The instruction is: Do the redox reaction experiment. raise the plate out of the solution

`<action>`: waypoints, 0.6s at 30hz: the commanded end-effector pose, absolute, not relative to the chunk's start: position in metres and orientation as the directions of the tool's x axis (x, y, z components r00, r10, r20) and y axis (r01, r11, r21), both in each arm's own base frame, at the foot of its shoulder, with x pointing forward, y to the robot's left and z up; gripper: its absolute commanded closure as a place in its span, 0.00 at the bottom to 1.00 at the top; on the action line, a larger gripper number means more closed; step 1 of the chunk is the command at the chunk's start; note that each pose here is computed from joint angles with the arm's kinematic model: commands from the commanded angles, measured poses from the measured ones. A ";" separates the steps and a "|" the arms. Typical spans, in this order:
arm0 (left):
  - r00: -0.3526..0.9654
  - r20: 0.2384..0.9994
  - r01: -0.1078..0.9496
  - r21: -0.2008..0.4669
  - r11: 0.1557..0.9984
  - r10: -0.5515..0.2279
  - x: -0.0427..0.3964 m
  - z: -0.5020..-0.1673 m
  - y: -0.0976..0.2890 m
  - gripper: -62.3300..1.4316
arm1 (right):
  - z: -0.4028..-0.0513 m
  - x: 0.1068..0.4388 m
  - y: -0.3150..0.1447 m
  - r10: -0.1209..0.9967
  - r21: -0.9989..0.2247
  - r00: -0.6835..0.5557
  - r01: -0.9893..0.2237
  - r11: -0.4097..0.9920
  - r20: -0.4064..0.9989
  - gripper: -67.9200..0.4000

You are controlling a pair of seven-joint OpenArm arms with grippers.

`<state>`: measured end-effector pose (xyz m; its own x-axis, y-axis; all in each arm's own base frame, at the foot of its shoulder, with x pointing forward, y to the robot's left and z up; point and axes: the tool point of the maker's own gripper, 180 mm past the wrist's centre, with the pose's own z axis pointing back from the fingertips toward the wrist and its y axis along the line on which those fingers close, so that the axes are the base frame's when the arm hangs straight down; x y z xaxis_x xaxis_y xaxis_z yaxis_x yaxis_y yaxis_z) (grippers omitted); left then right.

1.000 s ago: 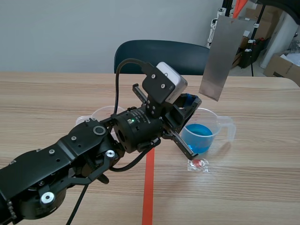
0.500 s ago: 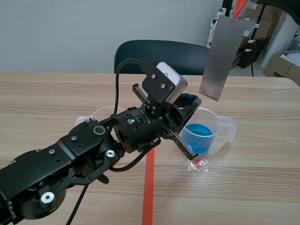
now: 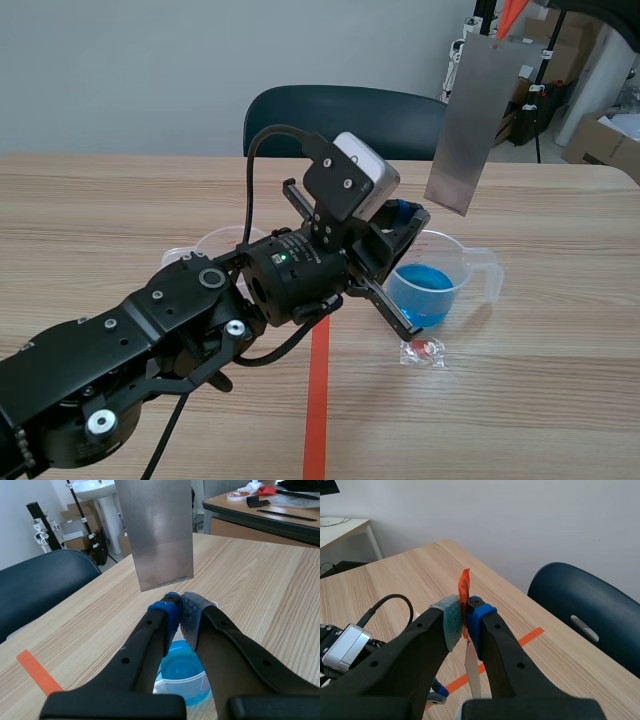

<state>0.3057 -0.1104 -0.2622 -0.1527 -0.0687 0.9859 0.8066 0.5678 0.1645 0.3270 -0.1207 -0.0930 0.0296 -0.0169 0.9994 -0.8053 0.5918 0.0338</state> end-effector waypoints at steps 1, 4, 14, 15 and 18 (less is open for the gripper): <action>-0.183 0.983 0.804 0.161 0.572 -0.020 0.308 -0.244 -0.116 0.94 | -0.072 0.330 -0.123 -0.038 0.003 -0.024 -0.803 0.596 0.999 0.99; -0.182 0.983 0.804 0.161 0.572 -0.021 0.308 -0.244 -0.116 0.94 | -0.072 0.330 -0.123 -0.038 0.003 -0.024 -0.803 0.596 0.999 0.99; -0.181 0.983 0.804 0.156 0.574 -0.014 0.308 -0.242 -0.117 0.94 | -0.073 0.330 -0.123 -0.035 0.005 -0.019 -0.803 0.596 0.999 0.99; -0.187 0.982 0.804 0.155 0.574 -0.004 0.308 -0.240 -0.117 0.94 | -0.073 0.330 -0.123 -0.034 0.005 -0.019 -0.803 0.596 0.999 0.99; -0.187 0.982 0.804 0.155 0.574 -0.004 0.308 -0.240 -0.117 0.94 | -0.074 0.330 -0.123 -0.031 0.005 -0.017 -0.803 0.596 0.999 0.99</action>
<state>0.3058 -0.1112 -0.2591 -0.1575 -0.0534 0.9861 0.8049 0.5715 0.1595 0.3270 -0.1207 -0.0943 0.0340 -0.0113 0.9994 -0.8053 0.5918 0.0341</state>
